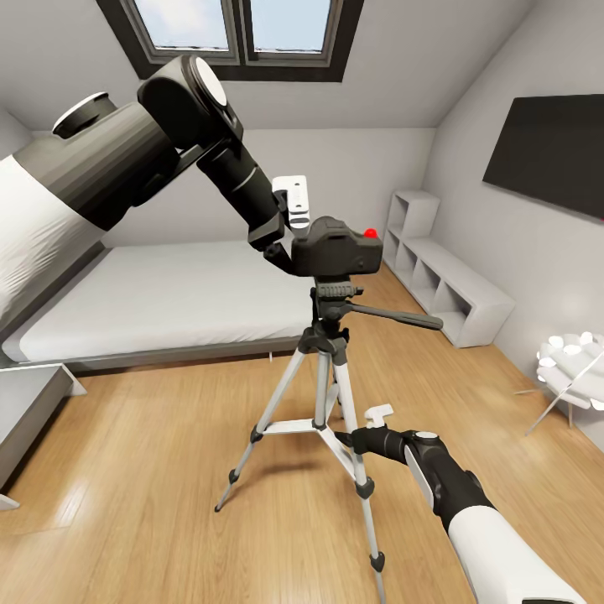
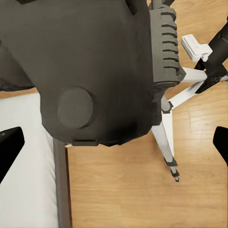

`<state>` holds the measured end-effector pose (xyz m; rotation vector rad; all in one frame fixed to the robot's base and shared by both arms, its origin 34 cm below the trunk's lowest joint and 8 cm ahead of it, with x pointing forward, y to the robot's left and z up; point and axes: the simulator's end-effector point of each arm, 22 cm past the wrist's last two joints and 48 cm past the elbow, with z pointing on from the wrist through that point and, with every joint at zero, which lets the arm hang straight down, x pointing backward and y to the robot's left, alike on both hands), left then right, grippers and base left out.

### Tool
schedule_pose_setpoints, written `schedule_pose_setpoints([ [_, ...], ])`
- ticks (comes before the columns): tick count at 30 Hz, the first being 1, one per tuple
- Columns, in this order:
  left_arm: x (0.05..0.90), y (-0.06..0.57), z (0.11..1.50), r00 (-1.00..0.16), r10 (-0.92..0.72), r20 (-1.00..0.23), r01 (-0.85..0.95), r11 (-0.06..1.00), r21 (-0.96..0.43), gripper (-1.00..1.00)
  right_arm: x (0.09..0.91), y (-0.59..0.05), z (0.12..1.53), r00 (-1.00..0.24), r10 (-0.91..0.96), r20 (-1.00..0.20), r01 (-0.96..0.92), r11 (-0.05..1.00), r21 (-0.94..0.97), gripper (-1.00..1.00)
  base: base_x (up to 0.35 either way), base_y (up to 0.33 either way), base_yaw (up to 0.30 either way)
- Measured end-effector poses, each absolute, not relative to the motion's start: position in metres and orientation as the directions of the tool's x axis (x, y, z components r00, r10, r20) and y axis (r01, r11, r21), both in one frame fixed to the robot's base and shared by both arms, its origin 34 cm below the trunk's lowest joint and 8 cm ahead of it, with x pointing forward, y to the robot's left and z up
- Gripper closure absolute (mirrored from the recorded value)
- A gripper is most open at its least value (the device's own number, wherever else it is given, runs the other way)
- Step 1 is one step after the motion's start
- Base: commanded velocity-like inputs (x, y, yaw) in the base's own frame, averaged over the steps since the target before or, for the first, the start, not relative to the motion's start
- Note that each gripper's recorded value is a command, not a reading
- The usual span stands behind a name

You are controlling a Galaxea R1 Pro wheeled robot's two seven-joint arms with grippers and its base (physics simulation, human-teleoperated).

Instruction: Attach the digital camera to the camera tripod in the bedroom.

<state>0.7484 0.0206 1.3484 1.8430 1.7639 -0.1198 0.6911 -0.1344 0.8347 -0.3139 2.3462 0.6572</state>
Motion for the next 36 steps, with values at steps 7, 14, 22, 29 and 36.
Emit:
schedule_pose_setpoints([
  [7,0.748,0.020,1.348,0.123,0.887,-0.444,0.939,0.041,0.342,-1.00,0.691,-0.134,0.835,-0.745,-0.048,-0.665,-0.386,0.844,0.372,1.00,0.000,0.000,0.000],
  [14,0.748,0.020,1.348,0.124,0.887,-0.444,0.939,0.040,0.342,-1.00,0.691,-0.135,0.835,-0.746,-0.048,-0.665,-0.386,0.844,0.372,1.00,0.000,0.000,0.000],
  [22,0.753,0.020,1.350,0.124,0.887,-0.445,0.932,0.050,0.360,-1.00,0.691,-0.135,0.835,-0.746,-0.047,-0.665,-0.386,0.844,0.372,1.00,0.000,0.000,0.000],
  [29,0.759,0.021,1.357,0.118,0.879,-0.463,0.923,0.075,0.377,-1.00,0.691,-0.135,0.835,-0.746,-0.047,-0.665,-0.385,0.844,0.372,1.00,0.000,0.000,0.000],
  [36,0.768,0.029,1.401,0.114,0.809,-0.577,0.904,0.157,0.398,-1.00,0.691,-0.135,0.835,-0.746,-0.048,-0.665,-0.386,0.844,0.372,1.00,0.000,0.000,0.000],
])
